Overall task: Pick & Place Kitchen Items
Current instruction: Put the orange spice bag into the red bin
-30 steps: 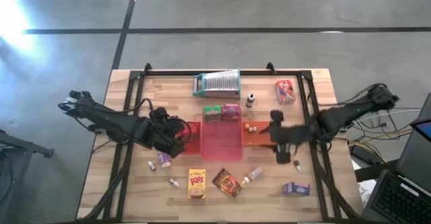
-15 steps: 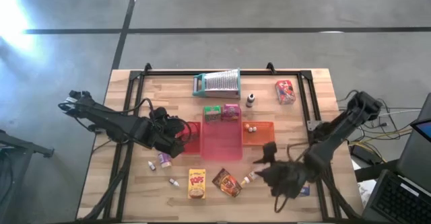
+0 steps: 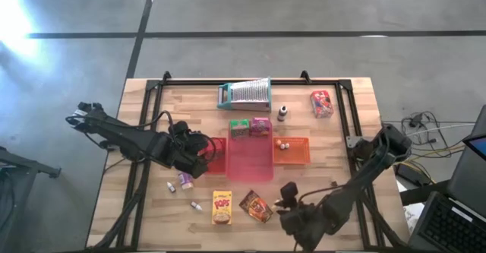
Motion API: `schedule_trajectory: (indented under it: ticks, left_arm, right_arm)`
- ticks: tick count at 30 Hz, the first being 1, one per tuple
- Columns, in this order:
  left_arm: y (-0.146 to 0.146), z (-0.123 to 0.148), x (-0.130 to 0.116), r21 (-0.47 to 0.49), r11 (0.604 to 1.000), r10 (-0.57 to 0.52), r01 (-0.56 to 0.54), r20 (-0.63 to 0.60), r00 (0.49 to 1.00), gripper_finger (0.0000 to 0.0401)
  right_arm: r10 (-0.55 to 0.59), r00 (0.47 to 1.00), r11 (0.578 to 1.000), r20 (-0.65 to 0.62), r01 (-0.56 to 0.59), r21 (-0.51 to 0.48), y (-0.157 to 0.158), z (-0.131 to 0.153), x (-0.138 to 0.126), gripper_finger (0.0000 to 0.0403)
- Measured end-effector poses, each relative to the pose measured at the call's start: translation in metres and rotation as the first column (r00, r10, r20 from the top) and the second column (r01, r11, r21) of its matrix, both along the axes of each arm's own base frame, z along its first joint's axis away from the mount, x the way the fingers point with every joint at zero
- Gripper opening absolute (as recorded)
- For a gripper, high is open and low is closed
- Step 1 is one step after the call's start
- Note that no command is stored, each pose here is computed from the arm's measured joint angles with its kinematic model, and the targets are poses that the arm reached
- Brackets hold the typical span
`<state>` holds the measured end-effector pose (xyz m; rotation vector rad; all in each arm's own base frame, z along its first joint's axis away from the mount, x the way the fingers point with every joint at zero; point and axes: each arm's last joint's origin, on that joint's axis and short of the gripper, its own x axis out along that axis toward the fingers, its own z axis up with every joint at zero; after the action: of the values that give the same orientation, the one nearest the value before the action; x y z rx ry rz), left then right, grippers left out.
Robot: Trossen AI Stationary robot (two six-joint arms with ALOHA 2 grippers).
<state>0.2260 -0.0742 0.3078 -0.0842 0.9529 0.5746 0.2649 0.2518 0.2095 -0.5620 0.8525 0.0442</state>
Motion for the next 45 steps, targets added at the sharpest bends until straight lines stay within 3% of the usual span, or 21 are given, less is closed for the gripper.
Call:
schedule_trajectory:
  ticks: [9,16,27,36,45]
  left_arm:
    - [0.000,0.000,0.000,-0.001,1.000,0.000,0.000,0.001,1.000,0.0276]
    - [0.000,0.000,0.000,-0.001,1.000,0.000,0.000,0.003,1.000,0.0276]
    - [0.000,0.000,0.000,-0.001,1.000,0.000,0.000,0.002,1.000,0.0276]
    - [0.000,0.000,0.000,-0.001,1.000,0.000,0.000,0.003,1.000,0.0276]
    - [0.000,0.000,0.000,-0.002,1.000,0.000,0.000,0.003,1.000,0.0276]
  right_arm:
    - [0.017,0.996,1.000,-0.086,-0.019,-0.023,0.019,-0.035,0.014,0.0111]
    - [0.013,0.993,0.998,-0.119,-0.020,-0.056,0.030,-0.061,0.025,0.0141]
    - [-0.008,0.996,0.998,-0.093,0.002,-0.066,0.034,-0.064,0.039,0.0187]
    - [-0.045,0.994,0.997,-0.099,0.038,-0.069,0.024,-0.068,0.045,0.0146]
    - [-0.049,0.993,0.997,-0.106,0.043,-0.059,0.021,-0.069,0.047,0.0076]
